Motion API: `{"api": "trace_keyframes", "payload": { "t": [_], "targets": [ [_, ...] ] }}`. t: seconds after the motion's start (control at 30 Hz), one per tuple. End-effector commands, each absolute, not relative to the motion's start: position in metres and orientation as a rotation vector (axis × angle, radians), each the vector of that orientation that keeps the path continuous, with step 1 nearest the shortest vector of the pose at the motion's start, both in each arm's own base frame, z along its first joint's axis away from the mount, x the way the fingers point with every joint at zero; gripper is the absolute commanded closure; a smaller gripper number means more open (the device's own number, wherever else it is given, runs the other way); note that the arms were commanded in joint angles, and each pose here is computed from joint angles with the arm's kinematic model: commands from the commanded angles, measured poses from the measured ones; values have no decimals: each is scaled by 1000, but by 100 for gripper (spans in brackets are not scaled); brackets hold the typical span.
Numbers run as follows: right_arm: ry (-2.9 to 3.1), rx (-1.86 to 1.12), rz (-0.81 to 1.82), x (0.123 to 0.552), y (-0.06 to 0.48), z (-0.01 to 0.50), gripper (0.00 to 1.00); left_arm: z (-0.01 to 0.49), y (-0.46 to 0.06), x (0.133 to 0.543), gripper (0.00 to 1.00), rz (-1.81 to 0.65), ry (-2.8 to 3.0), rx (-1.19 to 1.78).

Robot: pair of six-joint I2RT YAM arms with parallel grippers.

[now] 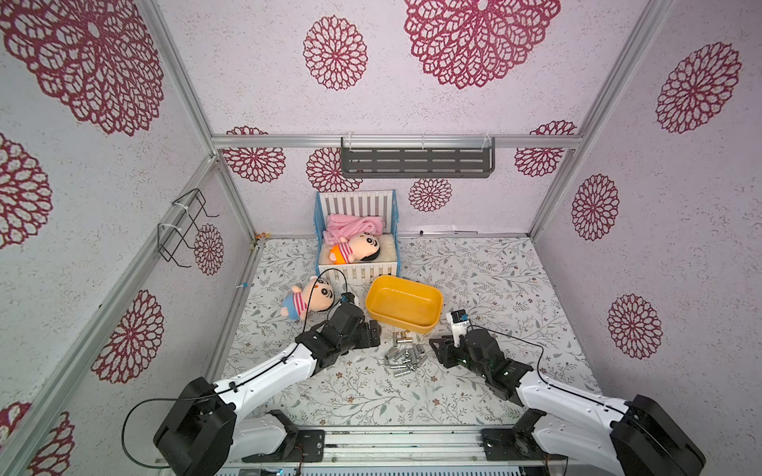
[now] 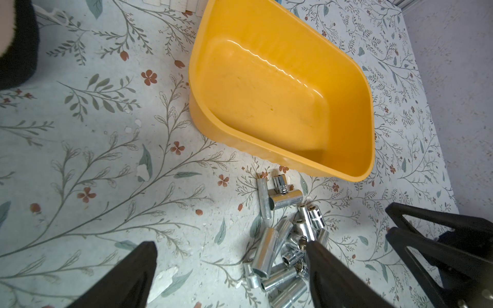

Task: Put the screws on the desktop into the storage box
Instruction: Pick up the screw from the center of the board.

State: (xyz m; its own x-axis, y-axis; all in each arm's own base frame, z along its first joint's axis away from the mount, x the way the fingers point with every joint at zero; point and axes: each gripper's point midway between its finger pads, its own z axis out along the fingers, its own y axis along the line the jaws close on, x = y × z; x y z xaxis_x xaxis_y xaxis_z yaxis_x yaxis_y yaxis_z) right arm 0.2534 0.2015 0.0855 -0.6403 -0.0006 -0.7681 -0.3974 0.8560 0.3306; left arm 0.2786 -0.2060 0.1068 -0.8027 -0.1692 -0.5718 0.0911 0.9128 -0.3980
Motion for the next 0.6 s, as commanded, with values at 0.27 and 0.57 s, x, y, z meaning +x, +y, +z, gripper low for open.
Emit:
{"api": "trace_keyframes", "payload": {
  "t": [0.27,0.57],
  "targets": [
    [2193,-351,570,264,232,83,56,114,-228,275,10,-579,2437,70],
    [2242,-351,456,273,235,69,61,99,-244,274,11,-566,2487,140]
  ]
}}
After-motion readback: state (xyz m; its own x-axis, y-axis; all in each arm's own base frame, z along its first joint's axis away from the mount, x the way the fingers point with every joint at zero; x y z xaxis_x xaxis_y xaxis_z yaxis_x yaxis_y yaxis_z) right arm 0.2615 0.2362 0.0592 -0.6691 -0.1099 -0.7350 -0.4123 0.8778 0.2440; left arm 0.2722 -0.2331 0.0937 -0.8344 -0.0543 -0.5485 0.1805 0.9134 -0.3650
